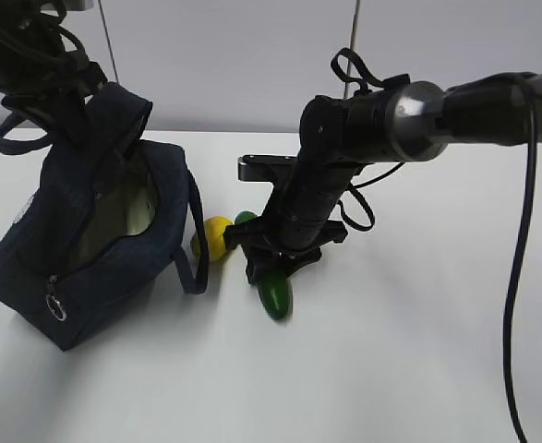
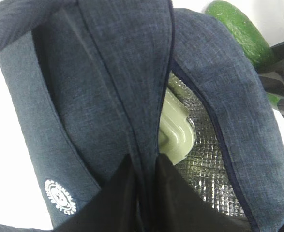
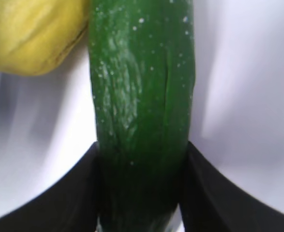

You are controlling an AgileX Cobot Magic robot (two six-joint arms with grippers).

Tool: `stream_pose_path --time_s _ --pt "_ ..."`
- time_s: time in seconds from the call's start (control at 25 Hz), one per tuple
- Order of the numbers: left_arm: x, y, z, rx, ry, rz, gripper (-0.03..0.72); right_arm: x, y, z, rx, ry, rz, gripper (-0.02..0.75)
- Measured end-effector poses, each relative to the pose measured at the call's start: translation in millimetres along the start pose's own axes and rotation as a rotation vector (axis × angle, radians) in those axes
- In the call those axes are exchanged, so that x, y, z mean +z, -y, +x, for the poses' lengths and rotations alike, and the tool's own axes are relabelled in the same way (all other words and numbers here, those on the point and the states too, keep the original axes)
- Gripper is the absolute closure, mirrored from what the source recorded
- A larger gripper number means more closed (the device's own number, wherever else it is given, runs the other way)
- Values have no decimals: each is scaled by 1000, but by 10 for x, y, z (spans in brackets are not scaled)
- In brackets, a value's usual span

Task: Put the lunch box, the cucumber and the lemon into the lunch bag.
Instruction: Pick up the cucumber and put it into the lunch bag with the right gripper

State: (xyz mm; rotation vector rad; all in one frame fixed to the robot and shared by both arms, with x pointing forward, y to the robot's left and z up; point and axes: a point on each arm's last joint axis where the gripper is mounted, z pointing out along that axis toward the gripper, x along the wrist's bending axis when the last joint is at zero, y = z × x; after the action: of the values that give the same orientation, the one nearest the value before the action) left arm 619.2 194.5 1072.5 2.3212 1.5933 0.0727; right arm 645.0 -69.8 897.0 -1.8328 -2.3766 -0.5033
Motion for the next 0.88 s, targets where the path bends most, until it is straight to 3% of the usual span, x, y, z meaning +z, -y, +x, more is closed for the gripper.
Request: stream_pose_path --time_s 0.28,0.56,0.68,0.88 --pt "0 3 -1 0 1 3 629 -267 -41 54 -59 32 43 448" --pt "0 5 -1 0 1 6 629 -932 -90 216 -118 12 -68 451" --pt "0 5 -1 0 1 6 630 -1177 -74 289 -141 -42 -103 451" --pt "0 6 -1 0 1 7 630 -1267 -40 445 -162 -211 -95 451"
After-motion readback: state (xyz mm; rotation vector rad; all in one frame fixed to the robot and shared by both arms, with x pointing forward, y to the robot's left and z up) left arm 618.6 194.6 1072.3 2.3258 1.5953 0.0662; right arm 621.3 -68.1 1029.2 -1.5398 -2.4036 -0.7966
